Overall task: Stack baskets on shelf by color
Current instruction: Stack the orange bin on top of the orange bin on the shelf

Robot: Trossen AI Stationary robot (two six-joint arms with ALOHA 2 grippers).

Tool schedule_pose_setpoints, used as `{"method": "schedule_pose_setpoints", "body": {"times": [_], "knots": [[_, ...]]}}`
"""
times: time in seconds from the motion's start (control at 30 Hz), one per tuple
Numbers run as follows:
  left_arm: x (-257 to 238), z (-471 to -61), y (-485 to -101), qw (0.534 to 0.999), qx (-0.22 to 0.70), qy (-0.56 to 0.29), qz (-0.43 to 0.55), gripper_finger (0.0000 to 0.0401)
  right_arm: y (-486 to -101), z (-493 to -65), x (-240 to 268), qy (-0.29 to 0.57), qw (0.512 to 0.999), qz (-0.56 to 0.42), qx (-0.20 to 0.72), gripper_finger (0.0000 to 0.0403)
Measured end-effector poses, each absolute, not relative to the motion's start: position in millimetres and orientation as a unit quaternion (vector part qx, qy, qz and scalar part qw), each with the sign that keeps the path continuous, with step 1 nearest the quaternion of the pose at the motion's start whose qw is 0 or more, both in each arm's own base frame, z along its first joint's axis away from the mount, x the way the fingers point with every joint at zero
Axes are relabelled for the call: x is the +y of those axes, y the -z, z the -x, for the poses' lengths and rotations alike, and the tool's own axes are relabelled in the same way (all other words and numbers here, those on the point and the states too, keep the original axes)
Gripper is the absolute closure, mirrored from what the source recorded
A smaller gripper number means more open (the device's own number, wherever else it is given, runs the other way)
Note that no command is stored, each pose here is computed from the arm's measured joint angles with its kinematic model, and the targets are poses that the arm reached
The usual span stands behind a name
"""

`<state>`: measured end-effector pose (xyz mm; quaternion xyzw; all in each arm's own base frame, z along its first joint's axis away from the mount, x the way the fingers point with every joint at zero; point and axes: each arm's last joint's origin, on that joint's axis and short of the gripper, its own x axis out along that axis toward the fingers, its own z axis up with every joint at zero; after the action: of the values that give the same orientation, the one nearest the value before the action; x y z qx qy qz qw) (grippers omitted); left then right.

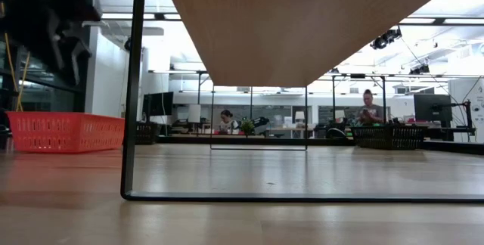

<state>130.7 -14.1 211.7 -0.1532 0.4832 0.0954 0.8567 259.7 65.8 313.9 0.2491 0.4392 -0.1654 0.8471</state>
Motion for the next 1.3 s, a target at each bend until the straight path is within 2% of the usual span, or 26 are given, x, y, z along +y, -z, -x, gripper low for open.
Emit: {"method": "schedule_pose_setpoints", "body": {"times": [0.2,0.47,0.73,0.83,0.9,1.07,1.1,1.3], "knots": [[-19,-129,-193,0.835,0.514,-0.102,0.166,0.0155,-314,-260,65,0.177,0.851,-0.241,0.432,0.0403],[-19,-134,-173,0.802,0.546,-0.176,0.169,0.0156,-314,-260,64,0.190,0.854,-0.234,0.425,0.0403],[-20,-147,-154,0.769,0.590,-0.200,0.142,0.0162,-314,-260,64,0.192,0.854,-0.232,0.424,0.0403],[-21,-151,-148,0.763,0.601,-0.201,0.128,0.0190,-314,-260,64,0.191,0.856,-0.226,0.424,0.0403],[-21,-154,-145,0.760,0.605,-0.201,0.124,0.0227,-314,-260,64,0.189,0.857,-0.221,0.425,0.0403],[-23,-157,-143,0.754,0.619,-0.178,0.128,0.0371,-314,-260,64,0.188,0.858,-0.220,0.425,0.0403],[-24,-159,-146,0.757,0.616,-0.171,0.133,0.0385,-314,-260,64,0.188,0.858,-0.220,0.425,0.0403],[-33,-172,-191,0.797,0.585,-0.099,0.112,0.0398,-314,-260,64,0.188,0.858,-0.219,0.425,0.0403]]}}
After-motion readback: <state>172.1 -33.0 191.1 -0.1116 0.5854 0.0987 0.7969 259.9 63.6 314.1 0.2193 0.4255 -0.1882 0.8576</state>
